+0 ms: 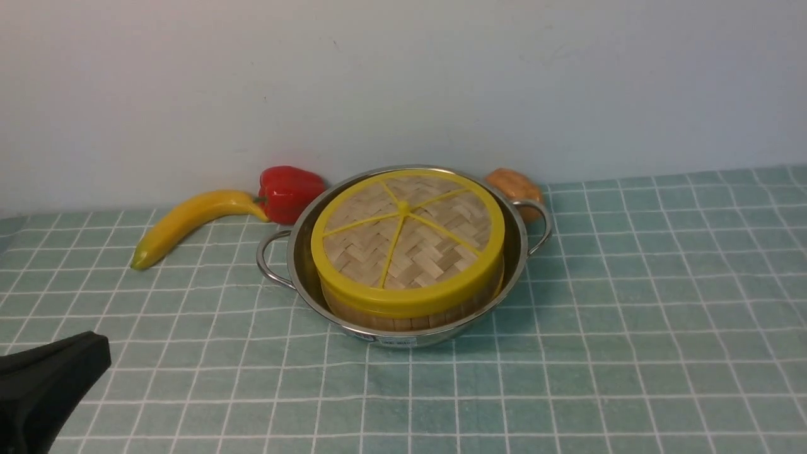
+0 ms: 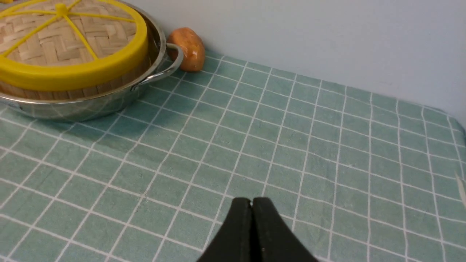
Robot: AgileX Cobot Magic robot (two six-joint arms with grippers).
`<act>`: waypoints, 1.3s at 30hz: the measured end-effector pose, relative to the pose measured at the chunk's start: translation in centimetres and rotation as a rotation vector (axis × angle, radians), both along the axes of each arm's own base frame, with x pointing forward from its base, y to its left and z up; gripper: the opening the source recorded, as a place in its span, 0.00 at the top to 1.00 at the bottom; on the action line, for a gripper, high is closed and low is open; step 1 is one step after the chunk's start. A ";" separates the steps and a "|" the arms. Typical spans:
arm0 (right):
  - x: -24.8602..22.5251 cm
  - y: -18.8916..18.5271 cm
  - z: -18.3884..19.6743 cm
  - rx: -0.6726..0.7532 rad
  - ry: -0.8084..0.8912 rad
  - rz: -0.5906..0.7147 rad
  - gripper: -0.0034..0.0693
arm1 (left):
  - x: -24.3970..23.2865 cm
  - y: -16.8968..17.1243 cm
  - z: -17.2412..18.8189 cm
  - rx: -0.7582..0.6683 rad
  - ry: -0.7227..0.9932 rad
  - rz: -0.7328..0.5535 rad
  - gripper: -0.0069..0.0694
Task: Place the steamer in the pot on the blue tablecloth, and put the lid on the steamer.
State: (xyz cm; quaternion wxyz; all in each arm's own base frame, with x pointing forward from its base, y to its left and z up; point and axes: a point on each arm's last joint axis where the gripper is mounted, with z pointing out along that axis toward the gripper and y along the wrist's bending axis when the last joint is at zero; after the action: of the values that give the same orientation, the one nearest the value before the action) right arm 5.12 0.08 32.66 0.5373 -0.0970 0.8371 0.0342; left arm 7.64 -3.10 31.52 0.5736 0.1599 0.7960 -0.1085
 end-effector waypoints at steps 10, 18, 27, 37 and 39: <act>-0.2 0.7 -0.2 0.095 0.040 0.044 0.95 | 0.0 0.0 0.0 -0.005 -0.009 0.000 0.90; -0.3 1.0 -0.2 0.133 0.056 0.062 0.94 | -1.4 1.9 0.0 0.043 -0.111 0.155 0.88; -0.4 1.3 -0.3 0.176 0.071 0.081 0.91 | -3.1 4.1 -10.4 0.169 -0.084 0.467 0.87; -0.5 1.5 -0.3 0.196 0.080 0.090 0.88 | -2.2 4.1 -12.8 0.174 -0.172 0.477 0.84; -0.5 1.5 -0.3 0.196 0.080 0.090 0.87 | -2.2 4.1 -12.7 0.176 -0.174 0.477 0.84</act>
State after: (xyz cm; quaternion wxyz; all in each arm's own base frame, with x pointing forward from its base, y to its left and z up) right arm 4.61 1.57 32.39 0.5082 -0.0802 0.8453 0.1438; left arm 5.46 0.96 18.79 0.6332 0.0257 0.7652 0.1134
